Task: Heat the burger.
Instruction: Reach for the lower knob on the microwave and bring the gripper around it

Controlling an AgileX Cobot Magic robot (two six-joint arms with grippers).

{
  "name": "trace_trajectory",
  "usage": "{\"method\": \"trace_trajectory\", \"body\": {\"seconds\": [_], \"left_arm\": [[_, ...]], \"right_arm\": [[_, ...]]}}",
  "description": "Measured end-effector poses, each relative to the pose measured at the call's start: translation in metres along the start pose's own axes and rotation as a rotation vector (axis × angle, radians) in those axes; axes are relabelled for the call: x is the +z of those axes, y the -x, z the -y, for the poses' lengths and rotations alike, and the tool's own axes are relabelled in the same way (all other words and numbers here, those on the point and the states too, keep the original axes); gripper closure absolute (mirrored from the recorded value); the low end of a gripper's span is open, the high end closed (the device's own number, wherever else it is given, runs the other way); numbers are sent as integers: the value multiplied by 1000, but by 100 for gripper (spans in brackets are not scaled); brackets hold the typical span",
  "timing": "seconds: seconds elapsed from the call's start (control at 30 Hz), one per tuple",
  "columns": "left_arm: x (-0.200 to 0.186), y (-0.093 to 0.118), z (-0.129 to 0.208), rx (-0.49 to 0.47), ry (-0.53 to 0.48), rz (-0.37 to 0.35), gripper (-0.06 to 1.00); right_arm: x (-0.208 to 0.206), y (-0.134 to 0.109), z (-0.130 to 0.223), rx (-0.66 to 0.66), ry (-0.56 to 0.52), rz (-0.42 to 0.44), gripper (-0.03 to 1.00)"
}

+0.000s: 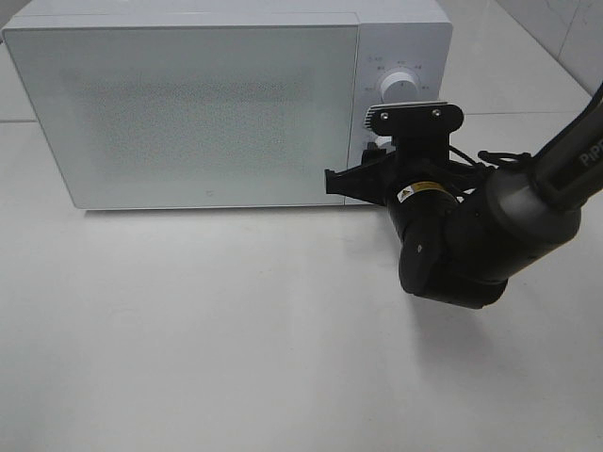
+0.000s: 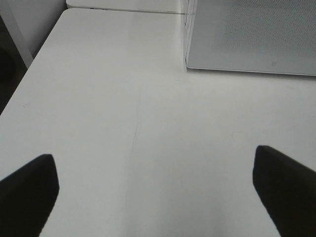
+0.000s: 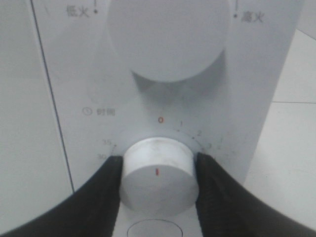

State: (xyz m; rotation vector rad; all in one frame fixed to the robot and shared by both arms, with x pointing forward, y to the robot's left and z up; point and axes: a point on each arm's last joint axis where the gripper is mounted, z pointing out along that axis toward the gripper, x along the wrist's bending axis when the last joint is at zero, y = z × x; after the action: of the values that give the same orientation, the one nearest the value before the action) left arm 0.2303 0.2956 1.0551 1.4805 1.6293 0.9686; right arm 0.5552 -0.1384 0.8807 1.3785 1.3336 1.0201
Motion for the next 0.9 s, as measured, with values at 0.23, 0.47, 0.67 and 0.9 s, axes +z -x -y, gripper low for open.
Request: {"method": "trace_trajectory", "body": {"seconds": [0.23,0.47,0.67,0.9], "left_arm": [[0,0,0,0,0,0,-5],[0,0,0,0,0,0,-5],[0,0,0,0,0,0,-5],[0,0,0,0,0,0,-5]], "right_arm": [[0,0,0,25,2,-1,54],[0,-1,0,111,5,-18,54],[0,0,0,247,7,-31,54],[0,0,0,451,4,-52,54]]}}
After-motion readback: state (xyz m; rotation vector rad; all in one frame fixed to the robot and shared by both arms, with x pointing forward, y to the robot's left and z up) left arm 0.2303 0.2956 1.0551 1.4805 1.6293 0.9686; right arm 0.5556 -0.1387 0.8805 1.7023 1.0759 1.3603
